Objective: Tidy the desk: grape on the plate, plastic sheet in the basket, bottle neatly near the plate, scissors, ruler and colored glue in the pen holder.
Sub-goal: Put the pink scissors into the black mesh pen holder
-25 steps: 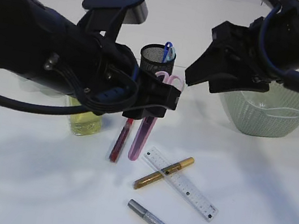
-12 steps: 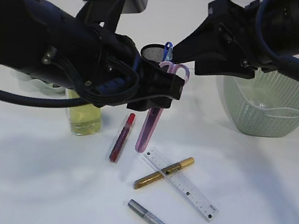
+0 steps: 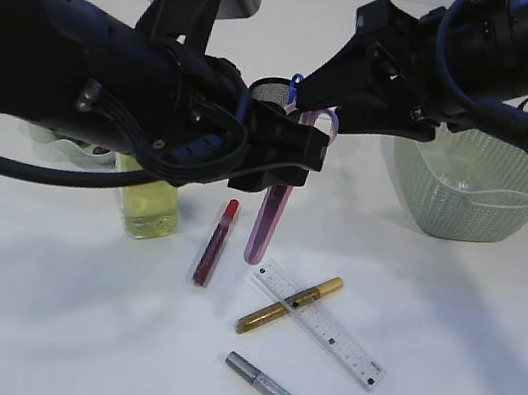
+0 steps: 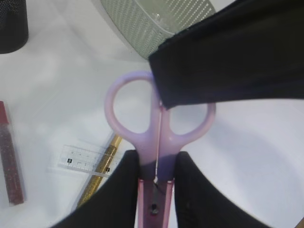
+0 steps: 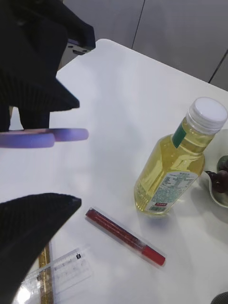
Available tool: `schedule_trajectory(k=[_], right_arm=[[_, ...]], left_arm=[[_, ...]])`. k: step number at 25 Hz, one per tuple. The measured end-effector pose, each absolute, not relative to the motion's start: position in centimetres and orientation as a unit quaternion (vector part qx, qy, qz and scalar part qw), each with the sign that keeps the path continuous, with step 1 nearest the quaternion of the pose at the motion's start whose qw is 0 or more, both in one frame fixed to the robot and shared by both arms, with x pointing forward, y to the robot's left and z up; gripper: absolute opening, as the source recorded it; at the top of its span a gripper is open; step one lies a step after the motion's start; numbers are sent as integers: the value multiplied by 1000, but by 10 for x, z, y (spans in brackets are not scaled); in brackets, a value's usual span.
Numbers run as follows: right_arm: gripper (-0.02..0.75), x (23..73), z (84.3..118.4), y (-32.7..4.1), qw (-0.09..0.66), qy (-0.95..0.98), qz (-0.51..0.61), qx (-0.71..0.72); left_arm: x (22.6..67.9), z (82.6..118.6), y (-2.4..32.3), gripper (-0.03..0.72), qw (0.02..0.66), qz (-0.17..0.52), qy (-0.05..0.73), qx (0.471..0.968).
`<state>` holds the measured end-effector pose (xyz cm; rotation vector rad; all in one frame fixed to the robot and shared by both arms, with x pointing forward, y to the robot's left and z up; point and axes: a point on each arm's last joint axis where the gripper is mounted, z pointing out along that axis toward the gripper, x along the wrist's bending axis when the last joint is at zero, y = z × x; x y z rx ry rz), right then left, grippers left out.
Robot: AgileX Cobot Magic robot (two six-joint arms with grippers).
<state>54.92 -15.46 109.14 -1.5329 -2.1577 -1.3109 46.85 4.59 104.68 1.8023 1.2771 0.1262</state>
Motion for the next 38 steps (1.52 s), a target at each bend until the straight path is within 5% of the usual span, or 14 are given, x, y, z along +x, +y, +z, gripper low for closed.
schedule_trajectory(k=[24, 38], right_arm=[[428, 562, 1072, -147, 127, -716, -446, -521], [55, 560, 1073, -146, 143, -714, -450, -517]], left_arm=[[469, 1049, 45, 146, 460, 50, 515, 721], [469, 1048, 45, 144, 458, 48, 517, 721]])
